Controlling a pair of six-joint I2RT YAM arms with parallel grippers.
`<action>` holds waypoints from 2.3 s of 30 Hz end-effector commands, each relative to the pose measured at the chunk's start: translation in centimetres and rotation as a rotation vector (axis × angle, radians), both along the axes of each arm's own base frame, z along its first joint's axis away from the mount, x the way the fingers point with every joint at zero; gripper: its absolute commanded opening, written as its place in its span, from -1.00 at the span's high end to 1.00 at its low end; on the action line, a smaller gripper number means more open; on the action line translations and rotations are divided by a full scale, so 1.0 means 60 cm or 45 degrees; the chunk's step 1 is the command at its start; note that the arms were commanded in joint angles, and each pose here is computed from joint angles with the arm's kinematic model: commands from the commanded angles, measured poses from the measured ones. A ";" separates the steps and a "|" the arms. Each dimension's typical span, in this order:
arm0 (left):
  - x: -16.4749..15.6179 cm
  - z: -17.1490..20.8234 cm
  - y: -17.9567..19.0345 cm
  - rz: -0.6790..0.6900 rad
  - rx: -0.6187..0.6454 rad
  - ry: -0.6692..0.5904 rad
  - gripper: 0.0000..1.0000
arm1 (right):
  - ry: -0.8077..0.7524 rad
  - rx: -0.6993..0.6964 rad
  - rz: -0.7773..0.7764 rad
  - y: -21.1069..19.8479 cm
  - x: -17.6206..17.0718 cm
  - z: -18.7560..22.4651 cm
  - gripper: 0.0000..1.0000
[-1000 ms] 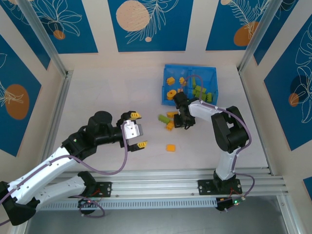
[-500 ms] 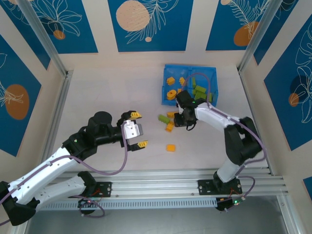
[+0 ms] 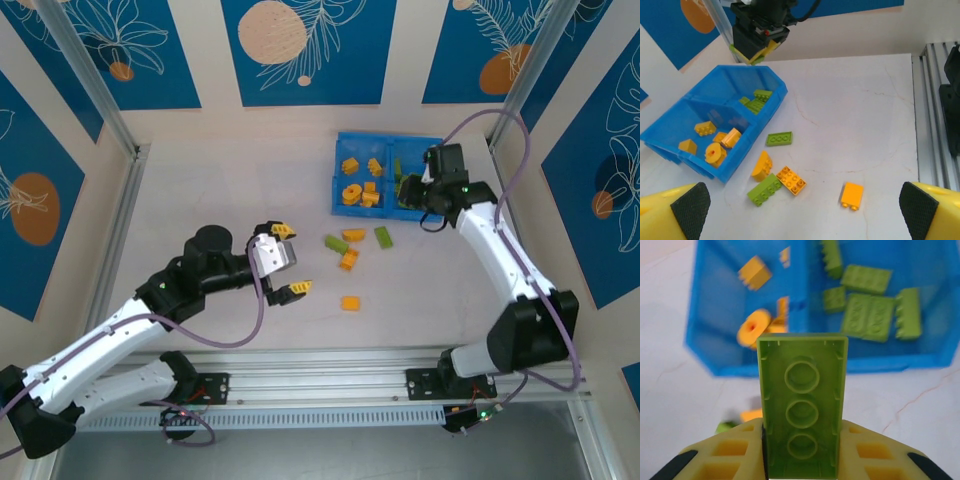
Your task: Sort the legos into containers by color
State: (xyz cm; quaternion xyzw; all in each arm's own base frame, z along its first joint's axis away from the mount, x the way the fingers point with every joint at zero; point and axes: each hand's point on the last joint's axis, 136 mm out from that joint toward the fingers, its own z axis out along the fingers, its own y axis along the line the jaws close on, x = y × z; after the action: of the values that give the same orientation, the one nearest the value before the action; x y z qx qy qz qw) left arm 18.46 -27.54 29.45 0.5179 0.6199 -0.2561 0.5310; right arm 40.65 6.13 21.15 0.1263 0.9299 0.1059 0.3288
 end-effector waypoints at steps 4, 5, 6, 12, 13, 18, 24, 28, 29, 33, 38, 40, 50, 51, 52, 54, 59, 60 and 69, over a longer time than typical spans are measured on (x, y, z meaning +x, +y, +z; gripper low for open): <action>0.041 0.003 0.026 0.309 -0.052 0.201 -1.00 | 0.132 -0.015 -0.081 -0.047 0.117 -0.082 0.39; 0.048 0.000 0.033 0.365 -0.056 0.222 -1.00 | 0.140 -0.021 -0.094 -0.053 0.134 -0.089 0.39; 0.055 -0.003 0.039 0.417 -0.063 0.246 -1.00 | 0.158 -0.026 -0.112 -0.061 0.150 -0.097 0.39; 0.081 -0.028 0.071 0.639 -0.027 0.328 -1.00 | 0.179 -0.072 -0.178 -0.089 0.230 -0.110 0.33; 0.083 -0.033 0.072 0.652 -0.017 0.335 -1.00 | 0.185 -0.078 -0.180 -0.090 0.239 -0.111 0.27; 0.082 -0.043 0.066 0.638 -0.004 0.365 -1.00 | 0.208 -0.106 -0.162 -0.089 0.268 -0.085 0.00; 0.088 -0.056 0.052 0.626 -0.013 0.393 -1.00 | 0.130 -0.059 -0.089 -0.059 0.241 -0.025 -0.01; 0.103 -0.070 0.040 0.699 -0.032 0.521 -1.00 | 0.155 0.038 0.005 -0.013 0.171 -0.015 0.04; 0.107 -0.076 0.035 0.716 -0.038 0.561 -1.00 | 0.149 0.037 0.013 -0.007 0.153 -0.011 0.04; 0.121 -0.113 0.008 0.813 -0.077 0.805 -1.00 | 0.122 0.202 0.124 0.041 0.050 0.022 -0.03; 0.120 -0.165 -0.040 0.875 -0.084 1.042 -1.00 | 0.177 0.351 0.247 0.101 -0.120 0.028 -0.18; 0.117 -0.184 -0.058 0.896 -0.032 1.054 -1.00 | 0.211 0.353 0.236 0.108 -0.187 0.010 -0.28; 0.132 -0.311 -0.164 0.962 0.232 1.092 -0.74 | 0.262 0.396 -0.001 0.057 -0.366 -0.028 -0.99; 0.139 -0.320 -0.170 0.974 0.242 1.085 -0.71 | 0.270 0.401 -0.005 0.056 -0.375 -0.028 -0.99; 0.145 -0.329 -0.172 0.993 0.263 1.072 -0.68 | 0.272 0.410 0.000 0.057 -0.381 -0.028 -0.99; 0.161 -0.346 -0.174 1.033 0.307 1.021 -0.62 | 0.276 0.434 0.014 0.061 -0.393 -0.029 -0.99; 0.195 -0.388 -0.183 1.057 0.431 0.914 -0.52 | 0.263 0.437 0.025 0.063 -0.398 -0.032 -0.99; 0.200 -0.397 -0.187 1.054 0.451 0.915 -0.50 | 0.263 0.437 0.027 0.064 -0.396 -0.032 -0.99; 0.218 -0.452 -0.196 1.060 0.519 0.969 -0.02 | 0.245 0.447 0.055 0.072 -0.387 -0.015 -0.99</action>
State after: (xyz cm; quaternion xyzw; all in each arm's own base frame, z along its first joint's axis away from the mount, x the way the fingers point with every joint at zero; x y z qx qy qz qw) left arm 30.83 -39.52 2.72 0.1903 0.9526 -0.0826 0.2226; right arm 17.51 10.17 19.42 0.1718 0.9301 0.2512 0.2058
